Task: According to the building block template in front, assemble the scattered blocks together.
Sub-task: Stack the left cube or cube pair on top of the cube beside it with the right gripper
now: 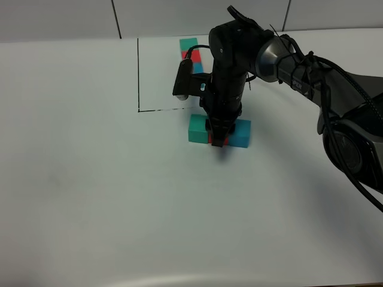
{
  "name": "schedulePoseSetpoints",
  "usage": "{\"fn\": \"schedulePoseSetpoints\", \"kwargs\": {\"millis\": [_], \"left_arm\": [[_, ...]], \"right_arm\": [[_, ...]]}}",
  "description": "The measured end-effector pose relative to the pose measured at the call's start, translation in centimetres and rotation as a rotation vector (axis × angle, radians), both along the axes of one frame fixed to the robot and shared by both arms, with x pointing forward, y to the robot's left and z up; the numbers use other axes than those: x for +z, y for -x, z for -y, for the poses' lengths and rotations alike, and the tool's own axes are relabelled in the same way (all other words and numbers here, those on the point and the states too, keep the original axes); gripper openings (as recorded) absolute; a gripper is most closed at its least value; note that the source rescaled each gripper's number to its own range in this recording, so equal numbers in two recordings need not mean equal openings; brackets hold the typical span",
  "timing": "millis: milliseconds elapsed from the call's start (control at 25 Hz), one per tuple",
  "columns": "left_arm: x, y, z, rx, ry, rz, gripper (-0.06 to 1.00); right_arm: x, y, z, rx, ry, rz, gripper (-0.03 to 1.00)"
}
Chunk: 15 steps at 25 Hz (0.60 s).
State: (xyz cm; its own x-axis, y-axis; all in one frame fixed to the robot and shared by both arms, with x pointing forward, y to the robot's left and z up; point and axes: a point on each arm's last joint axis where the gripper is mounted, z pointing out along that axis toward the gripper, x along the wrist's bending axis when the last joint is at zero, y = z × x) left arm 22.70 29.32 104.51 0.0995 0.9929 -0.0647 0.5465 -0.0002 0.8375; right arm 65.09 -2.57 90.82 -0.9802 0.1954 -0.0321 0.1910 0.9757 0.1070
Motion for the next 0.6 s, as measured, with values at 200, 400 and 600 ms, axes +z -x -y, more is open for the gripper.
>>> {"fn": "schedulePoseSetpoints", "kwargs": {"millis": [200, 400, 600], "left_arm": [[0.0, 0.0, 0.0, 0.000, 0.000, 0.000, 0.10], [0.0, 0.0, 0.0, 0.000, 0.000, 0.000, 0.10], [0.0, 0.0, 0.0, 0.000, 0.000, 0.000, 0.10]], "right_arm": [[2.3, 0.6, -0.2, -0.274, -0.042, -0.036, 0.03], [2.6, 1.3, -1.1, -0.681, -0.075, -0.098, 0.03], [2.2, 2.0, -2.1, -1.112, -0.059, -0.101, 0.03]]}}
